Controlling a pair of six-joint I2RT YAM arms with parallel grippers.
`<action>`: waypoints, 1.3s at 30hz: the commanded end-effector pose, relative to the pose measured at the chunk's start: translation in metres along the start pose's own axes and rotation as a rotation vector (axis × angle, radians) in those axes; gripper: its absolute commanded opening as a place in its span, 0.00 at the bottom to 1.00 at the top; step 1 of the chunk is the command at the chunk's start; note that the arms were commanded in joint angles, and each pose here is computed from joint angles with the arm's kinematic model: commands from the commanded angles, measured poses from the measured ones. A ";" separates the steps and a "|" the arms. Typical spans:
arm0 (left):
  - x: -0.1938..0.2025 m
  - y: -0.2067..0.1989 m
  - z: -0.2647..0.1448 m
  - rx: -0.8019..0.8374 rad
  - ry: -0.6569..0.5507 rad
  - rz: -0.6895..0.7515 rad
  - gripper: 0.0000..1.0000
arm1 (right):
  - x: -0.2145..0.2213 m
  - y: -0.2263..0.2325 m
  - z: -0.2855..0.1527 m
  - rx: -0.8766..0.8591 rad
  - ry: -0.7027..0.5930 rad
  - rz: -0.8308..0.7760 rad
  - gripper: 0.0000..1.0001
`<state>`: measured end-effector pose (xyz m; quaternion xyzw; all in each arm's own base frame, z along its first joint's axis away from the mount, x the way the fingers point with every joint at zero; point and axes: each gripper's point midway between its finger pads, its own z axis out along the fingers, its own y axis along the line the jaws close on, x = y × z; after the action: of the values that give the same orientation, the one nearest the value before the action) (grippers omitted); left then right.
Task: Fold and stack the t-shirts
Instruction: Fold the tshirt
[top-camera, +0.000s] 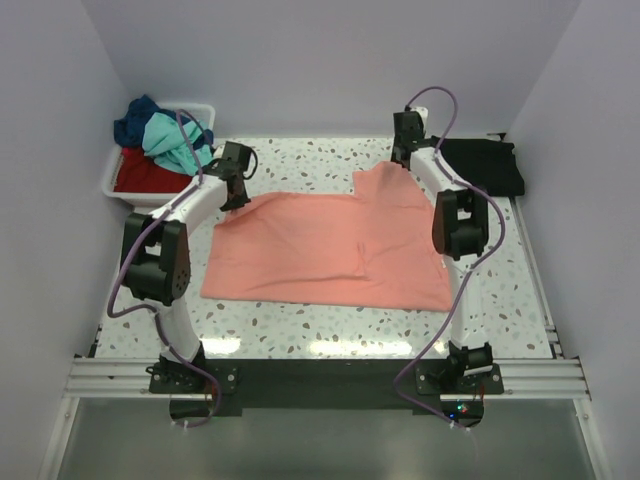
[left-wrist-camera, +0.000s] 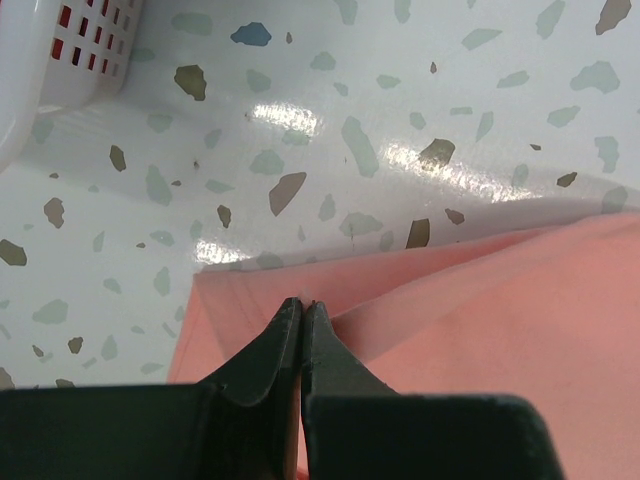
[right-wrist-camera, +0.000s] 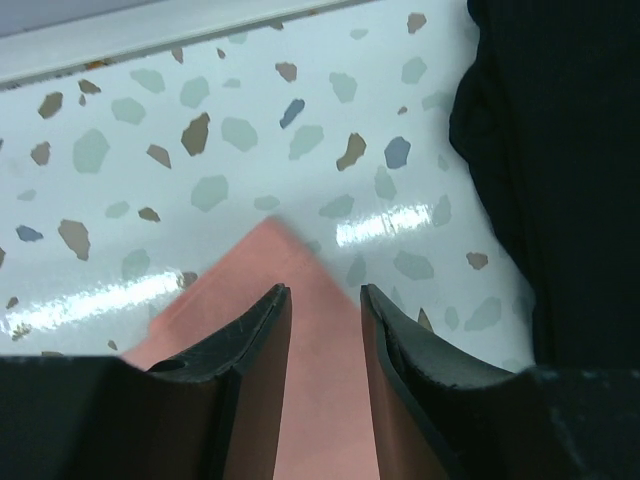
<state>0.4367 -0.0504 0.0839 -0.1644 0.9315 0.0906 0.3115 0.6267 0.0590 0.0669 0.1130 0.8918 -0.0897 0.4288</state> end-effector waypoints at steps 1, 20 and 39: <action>-0.011 0.003 -0.017 -0.004 -0.039 -0.028 0.00 | -0.030 0.008 0.009 -0.016 -0.096 0.020 0.39; -0.006 0.002 -0.013 -0.013 -0.012 -0.014 0.00 | 0.000 0.024 0.044 -0.089 -0.007 0.069 0.38; -0.033 0.023 -0.024 -0.107 -0.110 -0.090 0.00 | -0.037 -0.009 -0.013 -0.013 -0.061 0.066 0.00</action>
<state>0.4273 -0.0388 0.0828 -0.1753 0.9293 0.1238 0.3006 0.6458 0.0642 0.0365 0.1243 0.8959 -0.0543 0.4231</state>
